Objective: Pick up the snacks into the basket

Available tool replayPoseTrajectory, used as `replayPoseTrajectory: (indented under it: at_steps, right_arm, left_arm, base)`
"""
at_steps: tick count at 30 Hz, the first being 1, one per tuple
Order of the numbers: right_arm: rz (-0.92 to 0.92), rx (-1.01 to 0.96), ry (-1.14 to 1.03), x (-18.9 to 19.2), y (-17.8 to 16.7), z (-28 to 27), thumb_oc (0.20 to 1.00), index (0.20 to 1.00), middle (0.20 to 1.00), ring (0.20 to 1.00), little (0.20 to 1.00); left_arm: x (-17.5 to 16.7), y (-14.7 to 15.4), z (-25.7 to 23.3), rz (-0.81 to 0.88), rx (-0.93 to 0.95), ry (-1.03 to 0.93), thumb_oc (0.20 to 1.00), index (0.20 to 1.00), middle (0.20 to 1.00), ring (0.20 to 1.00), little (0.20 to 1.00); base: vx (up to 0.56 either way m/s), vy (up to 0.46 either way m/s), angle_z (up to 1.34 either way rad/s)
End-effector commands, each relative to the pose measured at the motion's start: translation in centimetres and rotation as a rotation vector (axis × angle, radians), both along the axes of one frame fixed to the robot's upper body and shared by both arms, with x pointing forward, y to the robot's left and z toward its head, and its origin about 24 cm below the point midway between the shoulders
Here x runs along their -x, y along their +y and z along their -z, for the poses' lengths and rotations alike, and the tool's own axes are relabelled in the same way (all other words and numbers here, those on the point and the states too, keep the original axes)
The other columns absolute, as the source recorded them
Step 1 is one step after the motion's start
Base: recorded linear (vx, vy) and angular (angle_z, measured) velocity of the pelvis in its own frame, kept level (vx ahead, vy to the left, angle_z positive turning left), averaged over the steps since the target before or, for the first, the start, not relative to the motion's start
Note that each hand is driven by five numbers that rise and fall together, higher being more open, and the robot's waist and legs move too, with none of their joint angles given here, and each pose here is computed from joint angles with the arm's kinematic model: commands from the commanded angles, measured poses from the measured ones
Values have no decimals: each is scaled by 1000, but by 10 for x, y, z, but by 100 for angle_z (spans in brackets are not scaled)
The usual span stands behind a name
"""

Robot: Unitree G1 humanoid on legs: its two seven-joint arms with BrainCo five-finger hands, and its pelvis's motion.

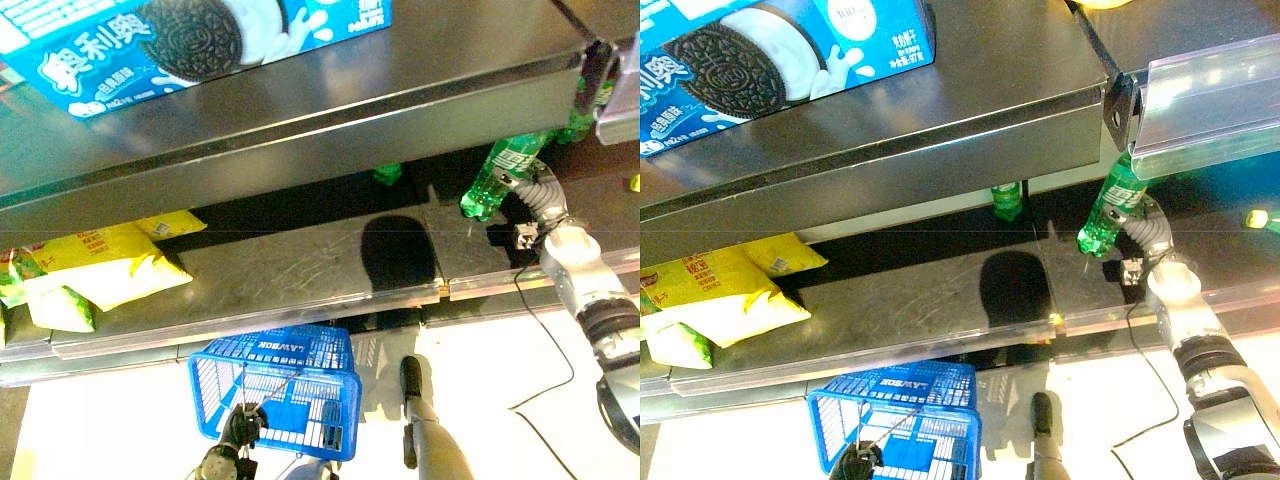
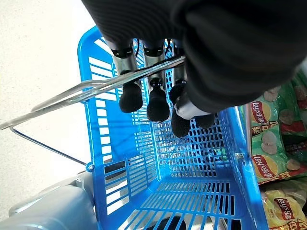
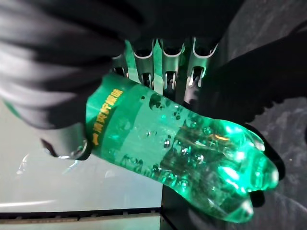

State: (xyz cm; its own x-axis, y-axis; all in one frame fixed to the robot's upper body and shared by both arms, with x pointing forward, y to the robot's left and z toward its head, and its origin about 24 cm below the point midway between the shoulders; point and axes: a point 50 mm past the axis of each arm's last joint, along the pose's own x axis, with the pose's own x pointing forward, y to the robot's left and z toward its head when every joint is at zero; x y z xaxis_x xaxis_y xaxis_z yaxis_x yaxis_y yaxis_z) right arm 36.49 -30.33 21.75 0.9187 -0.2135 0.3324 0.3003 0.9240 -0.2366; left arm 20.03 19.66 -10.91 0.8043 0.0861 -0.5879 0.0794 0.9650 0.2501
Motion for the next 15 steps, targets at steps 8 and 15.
replayPoseTrajectory:
  at_steps: [8,15]
  right_arm:
    - [-177,-100,-84,2,31,5,200,200,200,200,200]
    - [-426,-292,-165,26,64,22,200,200,200,200,200]
  left_arm:
    - [20,29,6,-27,-99,61,200,200,200,200,200]
    - [12,30,1,-40,-103,34,200,200,200,200,200]
  base:
    - [0,0,0]
    - [0,0,0]
